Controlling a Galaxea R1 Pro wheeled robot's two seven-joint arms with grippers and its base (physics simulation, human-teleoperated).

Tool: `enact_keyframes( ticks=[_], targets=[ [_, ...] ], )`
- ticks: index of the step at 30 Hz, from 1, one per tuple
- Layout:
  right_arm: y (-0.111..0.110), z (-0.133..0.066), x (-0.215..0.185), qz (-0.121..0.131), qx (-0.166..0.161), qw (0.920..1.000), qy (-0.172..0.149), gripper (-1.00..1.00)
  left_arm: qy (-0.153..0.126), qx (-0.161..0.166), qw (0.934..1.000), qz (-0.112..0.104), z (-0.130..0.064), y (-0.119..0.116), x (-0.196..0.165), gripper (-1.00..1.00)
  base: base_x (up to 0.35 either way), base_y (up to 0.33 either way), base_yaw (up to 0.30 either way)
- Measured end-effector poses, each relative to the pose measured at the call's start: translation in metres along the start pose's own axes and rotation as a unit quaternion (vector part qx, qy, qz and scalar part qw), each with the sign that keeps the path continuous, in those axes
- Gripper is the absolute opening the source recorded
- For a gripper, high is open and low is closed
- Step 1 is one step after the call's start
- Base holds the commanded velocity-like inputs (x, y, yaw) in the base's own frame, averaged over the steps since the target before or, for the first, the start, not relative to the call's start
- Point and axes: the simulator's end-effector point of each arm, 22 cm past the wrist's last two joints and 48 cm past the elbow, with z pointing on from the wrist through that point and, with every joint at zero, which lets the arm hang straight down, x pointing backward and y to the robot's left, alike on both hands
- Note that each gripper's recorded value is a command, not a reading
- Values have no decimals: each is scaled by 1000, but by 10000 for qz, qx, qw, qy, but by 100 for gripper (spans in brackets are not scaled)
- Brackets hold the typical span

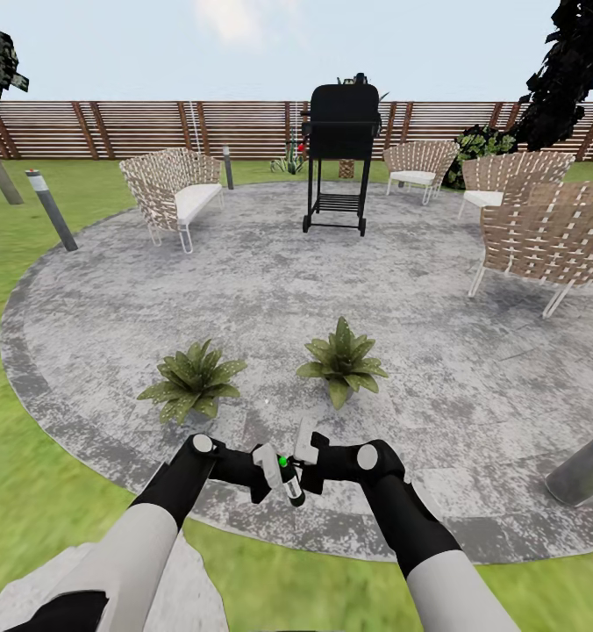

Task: Pick up the pesticide atomizer in the garden and spray insectifuge to fully cover both potted plants in the garden.

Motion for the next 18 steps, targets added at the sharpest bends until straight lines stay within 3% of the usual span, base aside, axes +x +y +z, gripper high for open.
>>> enact_keyframes(
  ticks=[5, 18],
  targets=[
    [1, 0, 1, 5, -8, 10000, 4, -100, -131, -2, 9999, -42, 0, 0, -6, -100, 0, 0, 0],
    [0, 0, 0, 1, -1, 10000, 0, -100, -135, 15, 9999, -49, -1, 0, -5, -100, 0, 0, 0]
  ],
)
